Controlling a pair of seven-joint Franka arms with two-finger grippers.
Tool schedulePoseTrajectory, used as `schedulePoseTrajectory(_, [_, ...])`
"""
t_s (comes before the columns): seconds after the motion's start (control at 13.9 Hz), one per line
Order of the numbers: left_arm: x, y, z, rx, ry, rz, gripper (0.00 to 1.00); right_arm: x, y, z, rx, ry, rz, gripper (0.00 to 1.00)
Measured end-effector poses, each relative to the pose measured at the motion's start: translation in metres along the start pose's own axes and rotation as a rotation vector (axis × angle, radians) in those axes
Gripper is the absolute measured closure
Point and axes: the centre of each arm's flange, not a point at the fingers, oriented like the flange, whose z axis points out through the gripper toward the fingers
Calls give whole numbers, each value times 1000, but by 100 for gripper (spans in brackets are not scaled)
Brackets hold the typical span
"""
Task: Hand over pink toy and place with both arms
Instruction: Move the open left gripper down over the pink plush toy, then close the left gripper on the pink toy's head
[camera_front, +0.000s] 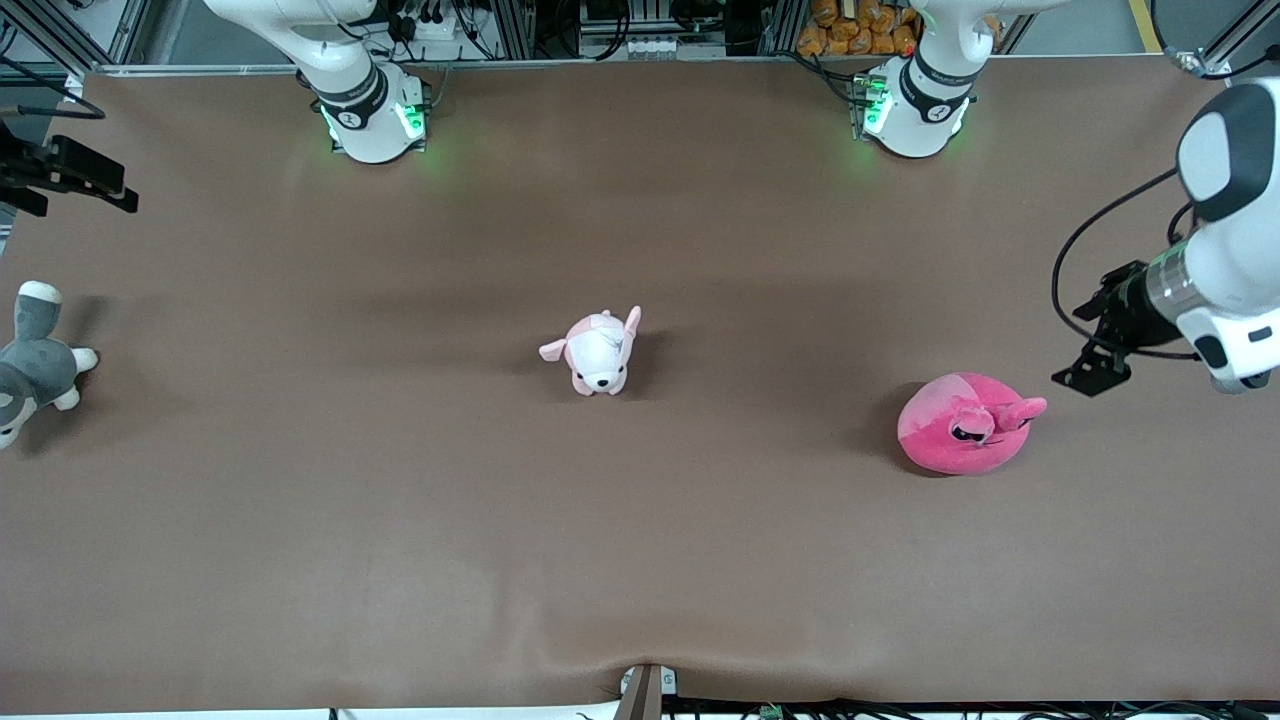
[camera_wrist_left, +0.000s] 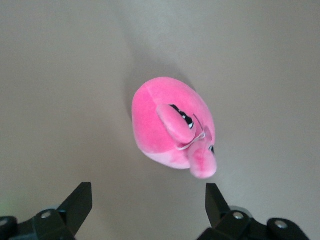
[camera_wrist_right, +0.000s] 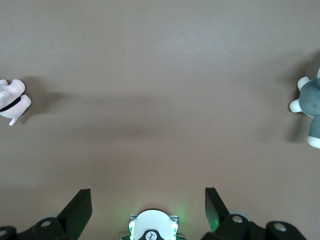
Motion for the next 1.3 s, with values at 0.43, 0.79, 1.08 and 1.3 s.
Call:
schedulePoseTrajectory(0.43, [34,22,71,-3,-25,-429,0,1,-2,0,-1,0,-4,0])
schedulePoseTrajectory(0.79, [37,28,128,79,-36,-559,0,1,-4,0,-1,1,-8,0])
schedulePoseTrajectory(1.08, [33,30,133,82,-38,-571,31,1,-6,0,-2,1,-12,0])
schedulePoseTrajectory(1.3, [30,34,129,70,-37,-617,64,2,-9,0,-3,0,-18,0])
